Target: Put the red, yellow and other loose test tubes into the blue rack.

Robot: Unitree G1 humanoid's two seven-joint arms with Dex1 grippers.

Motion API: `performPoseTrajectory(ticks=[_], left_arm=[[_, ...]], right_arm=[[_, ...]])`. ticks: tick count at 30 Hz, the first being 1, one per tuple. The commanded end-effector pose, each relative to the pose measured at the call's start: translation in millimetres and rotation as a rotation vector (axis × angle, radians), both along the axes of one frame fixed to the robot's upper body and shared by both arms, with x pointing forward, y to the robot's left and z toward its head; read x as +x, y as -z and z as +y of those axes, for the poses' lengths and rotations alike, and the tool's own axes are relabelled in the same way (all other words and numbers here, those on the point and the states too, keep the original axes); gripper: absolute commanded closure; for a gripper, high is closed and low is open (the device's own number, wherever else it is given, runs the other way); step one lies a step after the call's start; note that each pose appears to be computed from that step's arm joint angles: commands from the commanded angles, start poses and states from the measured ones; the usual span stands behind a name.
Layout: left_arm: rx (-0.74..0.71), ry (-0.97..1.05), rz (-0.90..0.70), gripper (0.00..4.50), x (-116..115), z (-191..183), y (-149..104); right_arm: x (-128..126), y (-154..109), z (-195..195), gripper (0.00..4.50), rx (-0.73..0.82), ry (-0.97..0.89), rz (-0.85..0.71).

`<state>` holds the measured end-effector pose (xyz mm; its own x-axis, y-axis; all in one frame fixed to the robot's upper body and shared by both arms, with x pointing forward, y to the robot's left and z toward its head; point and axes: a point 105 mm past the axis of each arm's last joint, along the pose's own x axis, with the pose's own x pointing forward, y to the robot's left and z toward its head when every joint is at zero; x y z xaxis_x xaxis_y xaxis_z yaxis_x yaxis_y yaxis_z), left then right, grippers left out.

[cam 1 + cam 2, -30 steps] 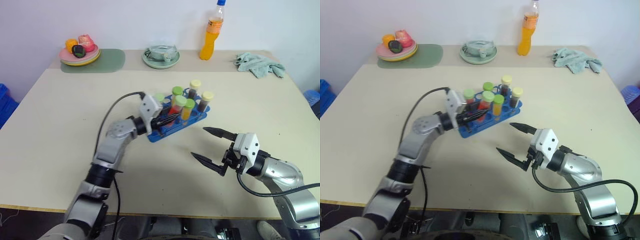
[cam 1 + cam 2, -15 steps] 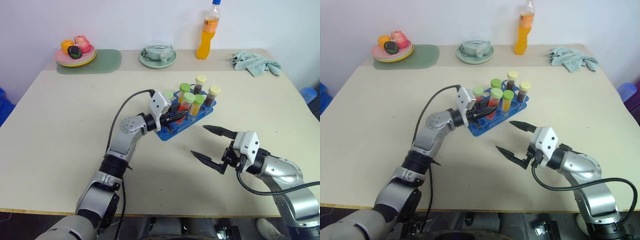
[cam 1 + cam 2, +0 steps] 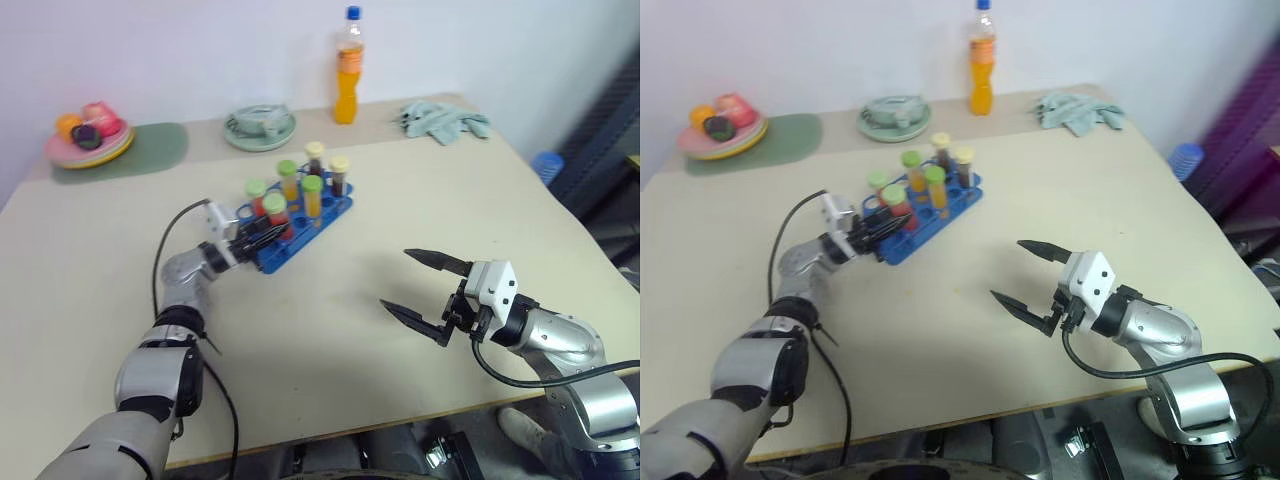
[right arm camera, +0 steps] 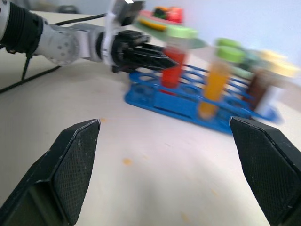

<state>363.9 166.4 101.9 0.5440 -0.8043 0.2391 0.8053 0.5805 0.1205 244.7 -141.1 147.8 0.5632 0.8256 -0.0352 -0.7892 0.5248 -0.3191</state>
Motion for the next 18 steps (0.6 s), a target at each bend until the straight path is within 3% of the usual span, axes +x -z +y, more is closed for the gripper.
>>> performPoseTrajectory(ticks=[1,4,12,15,17,18], left_arm=[[-0.009,0.015,0.005,3.77,-33.0,28.4,21.2],[-0.015,0.037,-0.017,3.77,-45.1,31.0,22.8],[0.002,0.091,0.004,3.77,-50.7,31.2,20.9],[-0.002,0.095,-0.014,2.36,-51.6,25.5,18.3],[-0.036,0.111,-0.135,1.42,-29.8,-9.4,-66.1],[-0.028,0.102,-0.177,1.42,-30.6,-21.3,-92.3]], right_arm=[[-1.6,-9.1,3.6,0.00,0.010,-0.017,-0.037],[-2.2,-8.4,3.7,0.00,0.008,-0.022,-0.034],[-3.8,-7.3,6.2,0.00,0.011,-0.041,-0.021],[-6.1,-6.0,5.7,0.00,0.009,-0.052,-0.007],[-5.1,-7.1,3.9,0.00,0.005,-0.054,-0.006],[-4.0,-7.7,3.4,0.00,0.003,-0.055,-0.007]])
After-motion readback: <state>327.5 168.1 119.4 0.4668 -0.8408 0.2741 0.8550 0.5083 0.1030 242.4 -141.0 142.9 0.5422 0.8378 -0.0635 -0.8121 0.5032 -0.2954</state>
